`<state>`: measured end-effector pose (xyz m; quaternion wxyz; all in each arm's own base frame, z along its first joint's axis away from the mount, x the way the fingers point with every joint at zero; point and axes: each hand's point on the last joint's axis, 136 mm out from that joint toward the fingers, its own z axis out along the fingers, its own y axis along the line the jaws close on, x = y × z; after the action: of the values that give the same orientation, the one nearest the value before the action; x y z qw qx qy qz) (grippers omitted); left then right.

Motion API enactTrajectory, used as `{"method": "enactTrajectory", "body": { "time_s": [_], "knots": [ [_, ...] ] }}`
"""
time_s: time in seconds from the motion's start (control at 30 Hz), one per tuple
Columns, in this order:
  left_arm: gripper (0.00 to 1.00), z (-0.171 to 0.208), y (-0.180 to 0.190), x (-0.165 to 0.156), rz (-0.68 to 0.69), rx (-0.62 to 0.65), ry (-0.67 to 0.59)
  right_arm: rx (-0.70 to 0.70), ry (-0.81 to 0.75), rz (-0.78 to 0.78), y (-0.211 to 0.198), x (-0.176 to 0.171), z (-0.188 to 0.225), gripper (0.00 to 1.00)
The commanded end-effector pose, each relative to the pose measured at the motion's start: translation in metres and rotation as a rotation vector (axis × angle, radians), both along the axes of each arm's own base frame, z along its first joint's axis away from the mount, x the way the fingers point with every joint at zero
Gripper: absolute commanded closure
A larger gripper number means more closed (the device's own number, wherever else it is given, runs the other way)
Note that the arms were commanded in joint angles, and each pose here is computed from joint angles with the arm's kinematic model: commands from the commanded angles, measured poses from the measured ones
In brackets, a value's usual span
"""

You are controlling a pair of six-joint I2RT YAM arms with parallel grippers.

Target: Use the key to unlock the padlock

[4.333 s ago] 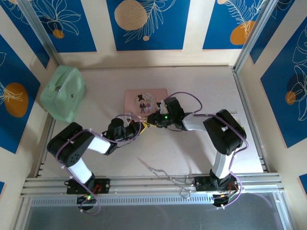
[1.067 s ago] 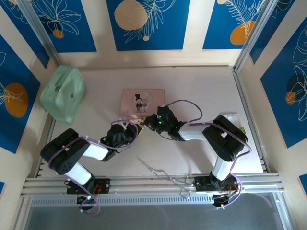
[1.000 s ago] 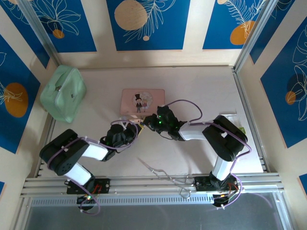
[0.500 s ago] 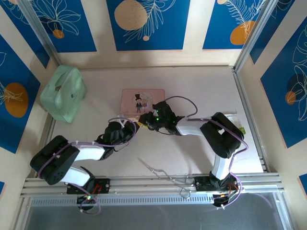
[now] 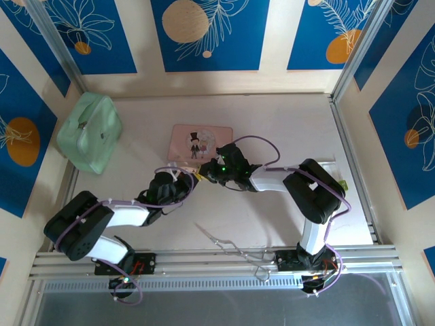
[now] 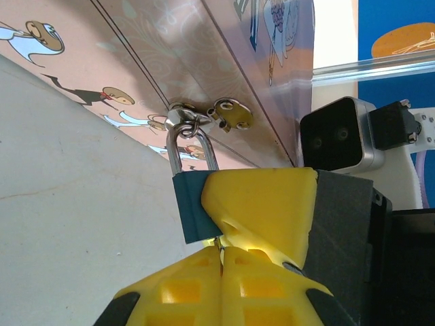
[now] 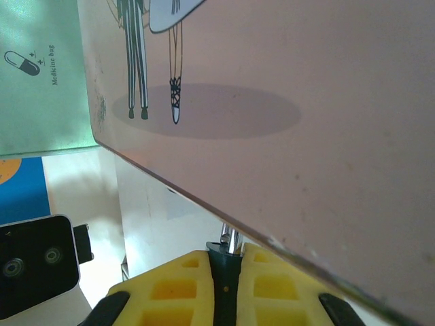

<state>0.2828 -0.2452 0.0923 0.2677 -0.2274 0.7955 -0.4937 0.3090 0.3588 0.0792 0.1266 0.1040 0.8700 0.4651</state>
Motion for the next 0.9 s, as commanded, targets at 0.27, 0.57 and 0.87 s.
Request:
{"method": "enactTrajectory", "body": {
  "time_s": [0.27, 0.57, 0.87],
  "knots": [
    [0.7, 0.005, 0.006, -0.004, -0.018, 0.061, -0.016, -0.083, 0.31, -0.022, -0.017, -0.042, -0.059, 1.0],
    [0.73, 0.003, -0.002, 0.002, -0.023, 0.035, -0.01, -0.076, 0.316, -0.029, -0.013, -0.047, -0.06, 1.0],
    [0.75, 0.001, -0.003, 0.009, 0.018, -0.024, -0.005, -0.077, 0.317, -0.018, -0.005, -0.051, -0.059, 1.0]
  ]
}}
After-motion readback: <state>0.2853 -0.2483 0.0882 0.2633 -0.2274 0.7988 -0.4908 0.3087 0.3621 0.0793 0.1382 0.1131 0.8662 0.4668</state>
